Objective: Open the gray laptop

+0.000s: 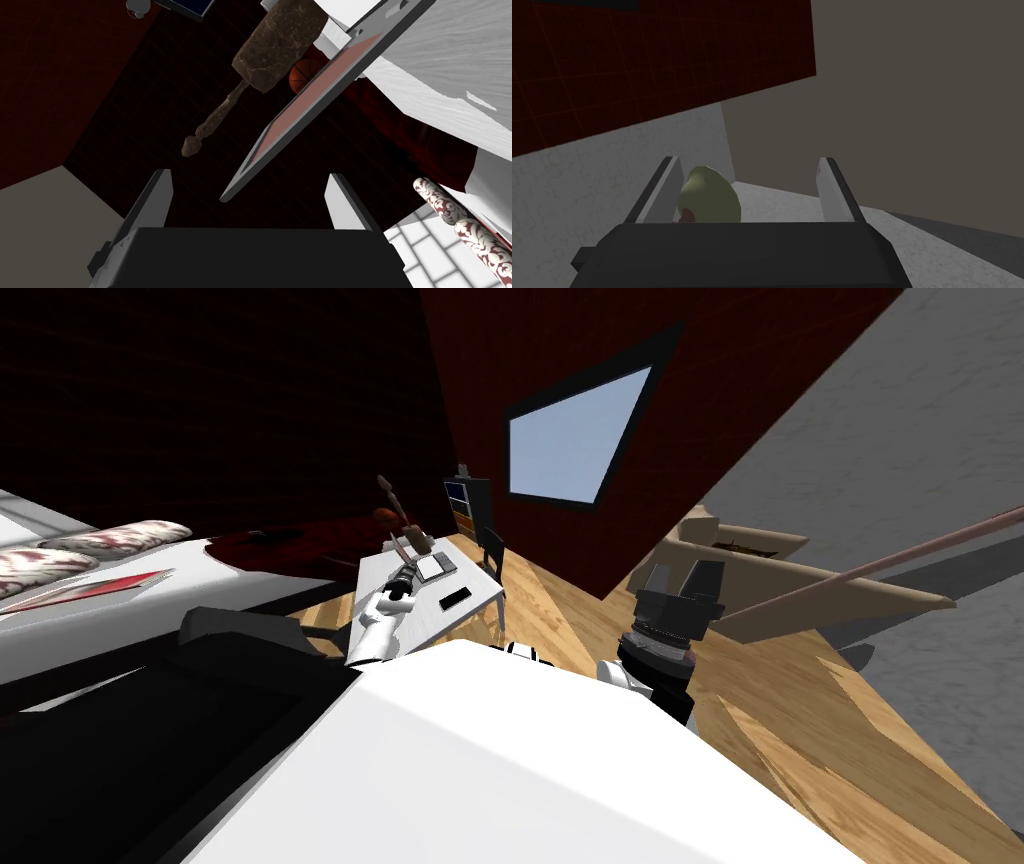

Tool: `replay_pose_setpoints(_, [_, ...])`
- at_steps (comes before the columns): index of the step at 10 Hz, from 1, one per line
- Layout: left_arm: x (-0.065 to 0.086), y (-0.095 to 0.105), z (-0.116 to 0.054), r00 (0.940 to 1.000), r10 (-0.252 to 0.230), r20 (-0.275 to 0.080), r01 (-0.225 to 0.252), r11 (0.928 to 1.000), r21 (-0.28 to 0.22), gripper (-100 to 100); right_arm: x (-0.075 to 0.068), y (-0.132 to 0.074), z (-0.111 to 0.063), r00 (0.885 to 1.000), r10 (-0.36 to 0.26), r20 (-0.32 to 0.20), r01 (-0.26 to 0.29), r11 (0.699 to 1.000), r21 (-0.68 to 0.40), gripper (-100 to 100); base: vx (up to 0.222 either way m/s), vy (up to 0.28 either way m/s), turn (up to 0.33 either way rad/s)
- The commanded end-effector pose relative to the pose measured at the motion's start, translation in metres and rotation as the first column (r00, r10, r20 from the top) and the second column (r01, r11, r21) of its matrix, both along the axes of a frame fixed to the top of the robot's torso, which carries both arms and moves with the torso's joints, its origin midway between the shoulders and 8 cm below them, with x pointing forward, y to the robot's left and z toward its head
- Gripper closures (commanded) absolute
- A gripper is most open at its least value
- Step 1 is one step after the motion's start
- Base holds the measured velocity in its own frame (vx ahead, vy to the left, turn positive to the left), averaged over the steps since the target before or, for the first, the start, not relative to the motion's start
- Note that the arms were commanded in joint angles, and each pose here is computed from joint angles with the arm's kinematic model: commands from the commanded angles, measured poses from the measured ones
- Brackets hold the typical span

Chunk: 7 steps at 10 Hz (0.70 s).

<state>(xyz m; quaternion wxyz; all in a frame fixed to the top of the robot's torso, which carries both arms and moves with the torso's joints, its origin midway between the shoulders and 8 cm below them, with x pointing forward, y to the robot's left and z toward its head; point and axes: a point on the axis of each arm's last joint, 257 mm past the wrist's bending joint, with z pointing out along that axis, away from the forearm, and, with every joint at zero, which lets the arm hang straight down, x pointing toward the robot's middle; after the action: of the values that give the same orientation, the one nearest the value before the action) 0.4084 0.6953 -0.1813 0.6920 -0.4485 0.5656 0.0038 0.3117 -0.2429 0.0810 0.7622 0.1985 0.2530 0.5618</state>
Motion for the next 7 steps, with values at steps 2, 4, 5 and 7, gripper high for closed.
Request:
replay_pose_setpoints(2, [0.007, 0.026, 0.014, 0.9983, 0.043, 0.038, -0.042, 0.9983, -0.040, -100, 0.000, 0.000, 0.000, 1.000, 0.000, 0.000, 0.000, 1.000, 0.000, 0, -0.112, 0.118, -0.207])
replay_pose_setpoints(4, [0.018, 0.029, 0.025, 0.9964, 0.042, 0.074, -0.037, 0.9974, -0.061, -100, 0.000, 0.000, 0.000, 1.000, 0.000, 0.000, 0.000, 1.000, 0.000, 0, -0.079, 0.118, -0.079])
replay_pose_setpoints(5, [0.025, 0.028, 0.032, 0.9947, 0.036, 0.097, -0.029, 0.9970, -0.072, -100, 0.000, 0.000, 0.000, 1.000, 0.000, 0.000, 0.000, 1.000, 0.000, 0, -0.085, 0.140, -0.078])
replay_pose_setpoints(7, [0.025, 0.026, 0.033, 0.9944, 0.032, 0.101, -0.025, 0.9970, -0.073, -100, 0.000, 0.000, 0.000, 1.000, 0.000, 0.000, 0.000, 1.000, 0.000, 0, -0.058, 0.116, -0.022])
